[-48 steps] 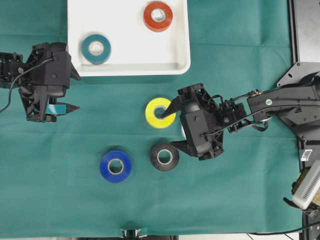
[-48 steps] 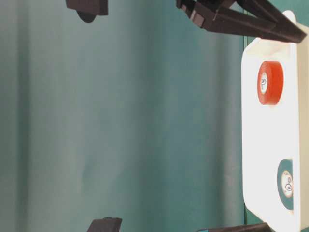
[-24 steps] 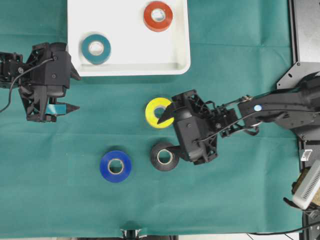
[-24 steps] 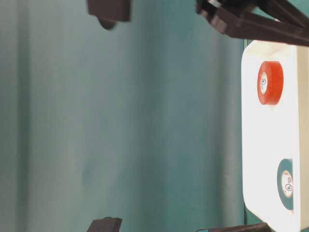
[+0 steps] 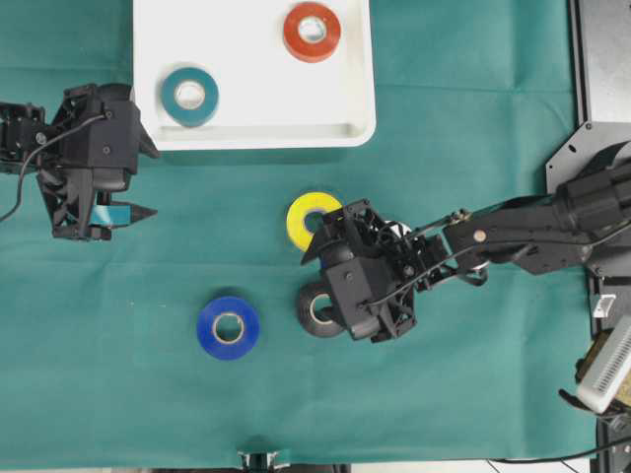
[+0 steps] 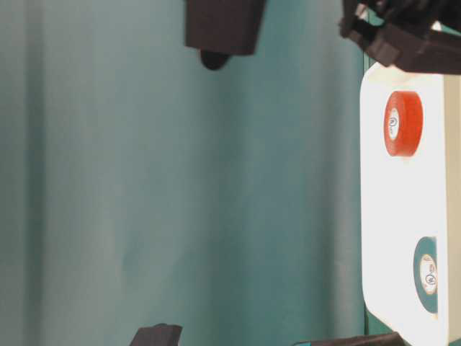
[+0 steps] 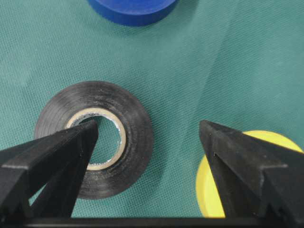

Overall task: Put the tape alternately from left to right into the white case.
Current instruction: 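Move the right gripper down to the black tape roll, then grasp the black tape roll with the right gripper and lift it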

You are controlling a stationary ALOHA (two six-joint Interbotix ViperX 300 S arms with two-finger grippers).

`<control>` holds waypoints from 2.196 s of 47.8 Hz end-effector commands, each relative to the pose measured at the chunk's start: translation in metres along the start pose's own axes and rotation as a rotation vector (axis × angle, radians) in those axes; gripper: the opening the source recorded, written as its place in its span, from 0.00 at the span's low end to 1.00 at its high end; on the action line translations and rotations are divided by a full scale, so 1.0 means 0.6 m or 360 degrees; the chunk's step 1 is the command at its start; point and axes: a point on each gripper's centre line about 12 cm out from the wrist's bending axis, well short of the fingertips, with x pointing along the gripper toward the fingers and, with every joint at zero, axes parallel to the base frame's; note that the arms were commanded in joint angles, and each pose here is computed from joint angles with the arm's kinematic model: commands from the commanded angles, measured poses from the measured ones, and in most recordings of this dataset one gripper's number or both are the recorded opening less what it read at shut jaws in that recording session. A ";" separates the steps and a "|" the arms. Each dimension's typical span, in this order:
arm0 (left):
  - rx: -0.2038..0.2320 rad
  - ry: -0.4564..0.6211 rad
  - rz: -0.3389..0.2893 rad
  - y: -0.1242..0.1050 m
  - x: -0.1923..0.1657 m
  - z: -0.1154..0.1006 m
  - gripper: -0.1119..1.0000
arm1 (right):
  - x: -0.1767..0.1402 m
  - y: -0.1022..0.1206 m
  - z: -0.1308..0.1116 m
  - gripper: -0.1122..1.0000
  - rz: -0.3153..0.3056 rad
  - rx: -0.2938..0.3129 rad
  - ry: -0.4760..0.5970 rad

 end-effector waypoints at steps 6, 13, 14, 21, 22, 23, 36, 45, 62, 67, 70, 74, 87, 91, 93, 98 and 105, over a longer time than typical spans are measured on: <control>0.0001 -0.0049 -0.0002 -0.001 -0.006 0.014 0.97 | 0.005 0.004 0.010 0.78 0.0008 -0.0007 -0.0017; 0.0003 -0.0051 -0.0004 -0.002 -0.007 0.014 0.97 | 0.009 0.003 0.006 0.78 0.0005 -0.0005 -0.0002; 0.0003 -0.0051 -0.0004 -0.002 -0.006 0.015 0.97 | 0.011 0.003 0.004 0.78 0.0005 -0.0005 0.0005; 0.0003 -0.0054 -0.0004 -0.002 -0.007 0.016 0.97 | 0.018 0.003 -0.003 0.78 0.0004 -0.0008 0.0032; 0.0003 -0.0054 -0.0004 -0.002 -0.007 0.016 0.97 | 0.020 0.003 -0.005 0.77 0.0004 -0.0008 0.0037; 0.0003 -0.0056 -0.0004 -0.002 -0.007 0.016 0.97 | 0.021 0.003 -0.006 0.78 0.0004 -0.0008 0.0039; 0.0003 -0.0054 -0.0004 -0.002 -0.007 0.016 0.97 | 0.025 0.003 -0.006 0.77 0.0003 -0.0008 0.0046; 0.0003 -0.0049 -0.0004 -0.002 -0.006 0.014 0.97 | 0.024 0.003 -0.004 0.75 0.0004 -0.0013 0.0042; 0.0003 -0.0046 -0.0004 -0.002 -0.006 0.013 0.97 | 0.024 0.003 0.005 0.12 0.0004 -0.0013 0.0022; 0.0003 -0.0046 -0.0004 -0.002 -0.006 0.013 0.97 | 0.025 0.003 0.006 0.11 0.0004 -0.0013 0.0020; 0.0003 -0.0044 -0.0004 -0.002 -0.006 0.012 0.97 | 0.024 0.003 0.008 0.11 0.0004 -0.0015 0.0015; 0.0003 -0.0049 -0.0004 -0.002 -0.007 0.013 0.97 | 0.024 0.003 0.008 0.11 0.0004 -0.0013 0.0015; 0.0003 -0.0046 -0.0004 -0.002 -0.007 0.012 0.97 | 0.008 0.005 0.025 0.11 0.0007 -0.0012 -0.0042; 0.0003 -0.0044 -0.0004 -0.002 -0.006 0.012 0.97 | -0.005 0.006 0.036 0.11 0.0007 -0.0017 -0.0071; 0.0001 -0.0049 -0.0002 -0.001 -0.007 0.012 0.97 | -0.013 0.007 0.042 0.11 0.0007 -0.0016 -0.0089; 0.0003 -0.0049 -0.0004 -0.002 -0.007 0.012 0.97 | -0.031 0.009 0.056 0.11 0.0005 -0.0021 -0.0126; 0.0001 -0.0046 -0.0002 -0.001 -0.007 0.012 0.97 | -0.047 0.008 0.069 0.11 -0.0001 -0.0017 -0.0156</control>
